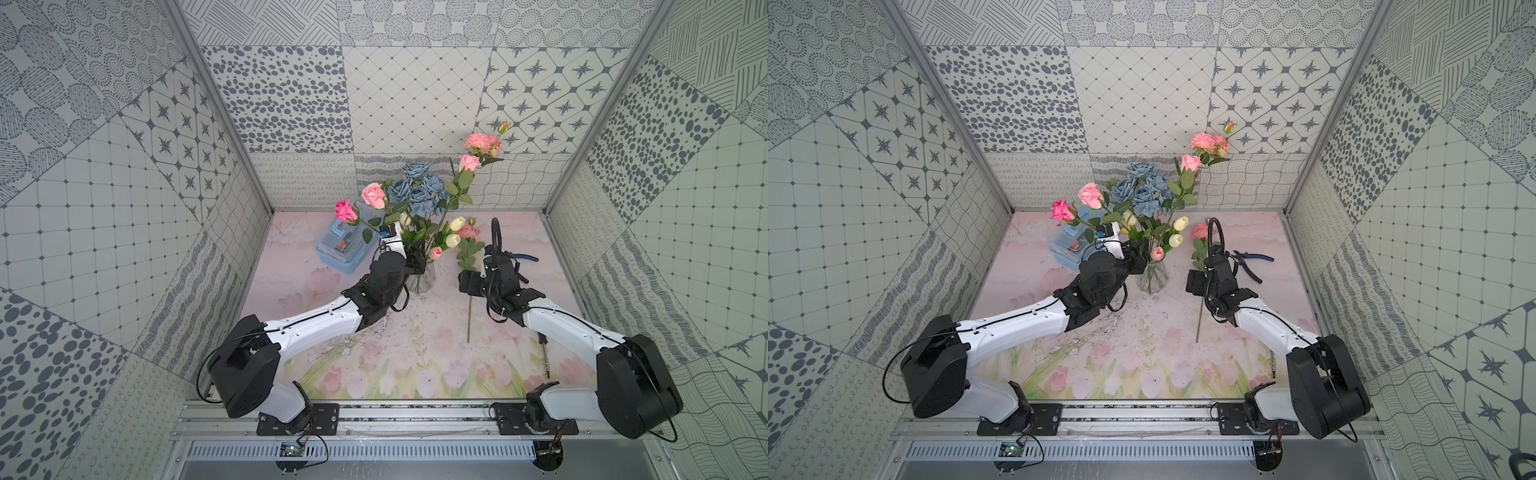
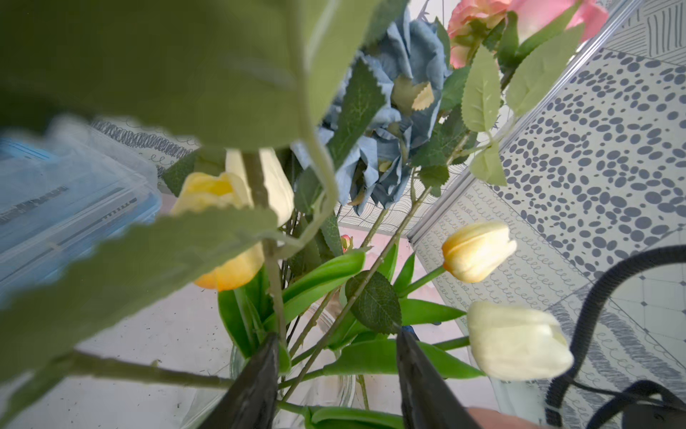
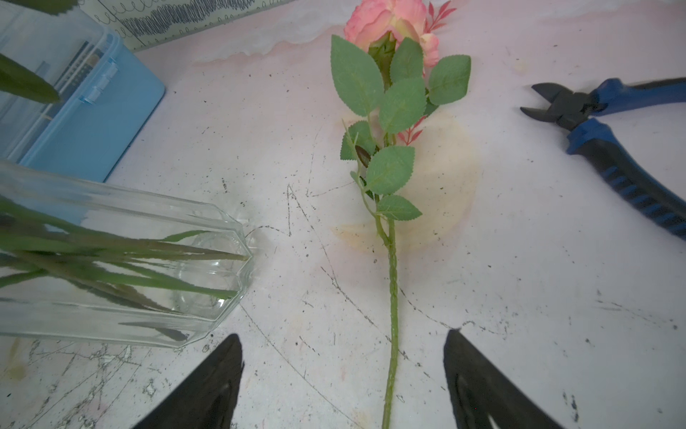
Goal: Pick out pink flowers from the vase
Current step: Place the flower at the center of the board, then pick up the flower from the vase.
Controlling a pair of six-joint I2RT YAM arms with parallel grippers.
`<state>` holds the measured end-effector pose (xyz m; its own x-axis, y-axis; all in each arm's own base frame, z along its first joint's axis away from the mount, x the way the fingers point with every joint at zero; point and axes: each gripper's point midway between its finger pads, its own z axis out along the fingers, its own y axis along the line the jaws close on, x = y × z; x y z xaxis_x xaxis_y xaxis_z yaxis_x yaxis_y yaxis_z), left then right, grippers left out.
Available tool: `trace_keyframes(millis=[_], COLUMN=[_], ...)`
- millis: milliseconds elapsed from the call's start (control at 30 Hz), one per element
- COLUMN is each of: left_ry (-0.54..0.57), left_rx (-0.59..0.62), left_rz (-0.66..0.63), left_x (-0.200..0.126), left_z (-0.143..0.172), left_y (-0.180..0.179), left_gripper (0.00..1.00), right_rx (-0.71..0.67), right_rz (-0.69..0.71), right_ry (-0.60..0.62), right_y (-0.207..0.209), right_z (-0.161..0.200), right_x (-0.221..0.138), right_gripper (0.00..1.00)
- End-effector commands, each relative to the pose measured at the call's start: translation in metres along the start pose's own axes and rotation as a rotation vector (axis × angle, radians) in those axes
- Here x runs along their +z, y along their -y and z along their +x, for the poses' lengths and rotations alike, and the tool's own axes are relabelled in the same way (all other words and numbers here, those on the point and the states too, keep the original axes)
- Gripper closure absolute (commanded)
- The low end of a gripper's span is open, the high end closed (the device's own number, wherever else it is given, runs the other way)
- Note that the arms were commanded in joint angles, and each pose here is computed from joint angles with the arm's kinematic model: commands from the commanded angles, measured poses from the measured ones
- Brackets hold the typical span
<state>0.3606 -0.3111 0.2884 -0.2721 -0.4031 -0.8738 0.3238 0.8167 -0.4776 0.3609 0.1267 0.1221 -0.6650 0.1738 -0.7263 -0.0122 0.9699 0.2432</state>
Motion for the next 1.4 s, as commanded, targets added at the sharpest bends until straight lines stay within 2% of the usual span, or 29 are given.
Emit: trace_keyframes(millis=[0, 167, 433, 667, 1000, 1233, 1367], left_ry=[0.084, 0.089, 0.087, 0.081, 0.067, 0.072, 0.064], left_rx=[-0.024, -0.024, -0.023, 0.016, 0.073, 0.151, 0.259], left_rz=[-0.102, -0.180, -0.197, -0.124, -0.026, 0.046, 0.106], left_x=[0.004, 0.010, 0.028, 0.041, 0.035, 0.024, 0.019], left_z=[-0.021, -0.024, -0.023, -0.023, -0.034, -0.058, -0.073], left_y=[-0.009, -0.021, -0.026, -0.012, 0.010, 0.032, 0.051], left_gripper=[0.49, 0.46, 0.46, 0.66, 0.88, 0.93, 0.97], right_rx=[0.004, -0.003, -0.013, -0.016, -0.025, -0.033, -0.043], right_rz=[-0.027, -0.030, -0.031, -0.035, -0.043, -0.037, -0.022], right_ry=[0.033, 0.039, 0.041, 0.045, 0.049, 0.063, 0.086], right_y=[-0.008, -0.010, -0.012, -0.013, -0.016, -0.015, -0.013], right_z=[-0.006, -0.007, -0.007, -0.008, -0.009, -0.012, -0.017], right_x=[0.000, -0.002, -0.003, -0.004, -0.005, -0.009, -0.015], right_gripper=[0.14, 0.14, 0.14, 0.14, 0.14, 0.13, 0.13])
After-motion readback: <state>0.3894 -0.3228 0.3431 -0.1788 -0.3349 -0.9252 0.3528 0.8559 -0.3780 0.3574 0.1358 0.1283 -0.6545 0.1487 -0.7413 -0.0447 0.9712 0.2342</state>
